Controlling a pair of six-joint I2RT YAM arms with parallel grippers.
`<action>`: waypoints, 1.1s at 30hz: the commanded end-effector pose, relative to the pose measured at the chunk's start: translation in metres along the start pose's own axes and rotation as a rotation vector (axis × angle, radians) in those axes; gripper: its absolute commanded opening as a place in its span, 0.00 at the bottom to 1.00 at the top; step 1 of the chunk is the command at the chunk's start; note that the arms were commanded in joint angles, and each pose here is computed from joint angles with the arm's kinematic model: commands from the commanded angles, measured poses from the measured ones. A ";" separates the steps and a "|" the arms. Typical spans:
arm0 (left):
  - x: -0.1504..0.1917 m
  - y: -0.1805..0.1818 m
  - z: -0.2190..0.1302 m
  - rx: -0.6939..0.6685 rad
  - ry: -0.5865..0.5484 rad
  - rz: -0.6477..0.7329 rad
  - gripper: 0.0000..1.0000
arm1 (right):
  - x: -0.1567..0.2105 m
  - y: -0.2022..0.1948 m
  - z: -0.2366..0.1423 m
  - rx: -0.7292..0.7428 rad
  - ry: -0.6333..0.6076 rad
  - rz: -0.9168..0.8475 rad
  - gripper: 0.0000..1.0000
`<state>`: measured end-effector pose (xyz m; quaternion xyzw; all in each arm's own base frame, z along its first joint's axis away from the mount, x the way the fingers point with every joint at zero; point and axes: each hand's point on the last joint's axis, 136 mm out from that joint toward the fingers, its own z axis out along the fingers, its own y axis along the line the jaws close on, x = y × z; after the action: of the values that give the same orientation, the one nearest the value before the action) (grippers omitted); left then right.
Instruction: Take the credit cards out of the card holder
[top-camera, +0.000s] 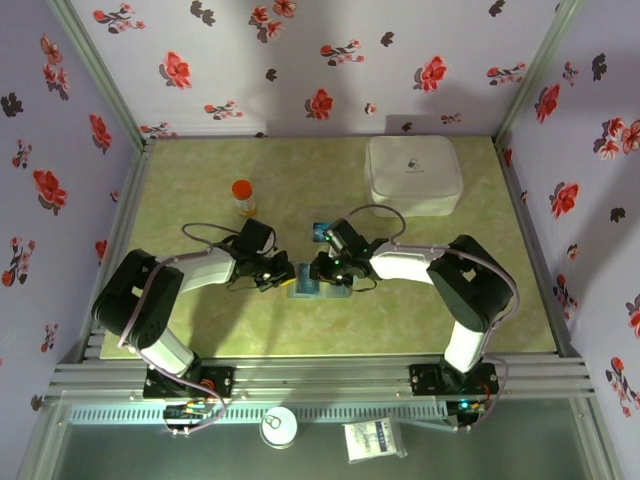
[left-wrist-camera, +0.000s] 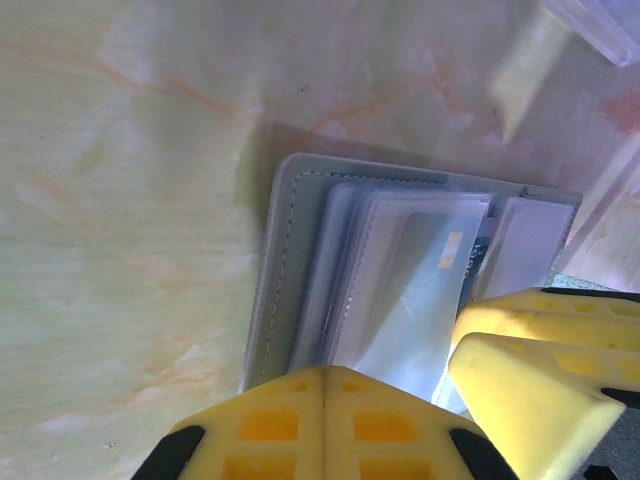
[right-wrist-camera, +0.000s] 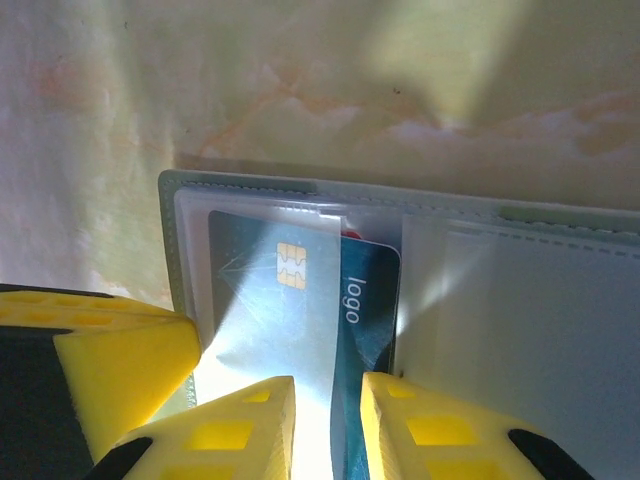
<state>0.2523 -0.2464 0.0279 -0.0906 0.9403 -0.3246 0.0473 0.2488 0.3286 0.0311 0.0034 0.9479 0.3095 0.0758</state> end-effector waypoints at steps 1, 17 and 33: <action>0.003 0.014 0.001 -0.042 0.012 0.003 0.00 | 0.002 -0.007 -0.007 0.061 -0.007 -0.022 0.25; -0.007 -0.014 -0.021 0.017 -0.032 0.038 0.00 | -0.002 0.009 -0.023 0.008 -0.041 -0.053 0.26; 0.003 -0.016 0.004 -0.031 0.029 0.068 0.00 | 0.004 0.004 -0.019 -0.009 -0.030 -0.012 0.26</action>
<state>0.2528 -0.2647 0.0427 -0.0609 0.9421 -0.3267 0.0459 0.2454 0.3192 0.0538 -0.0032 0.9451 0.3114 0.0986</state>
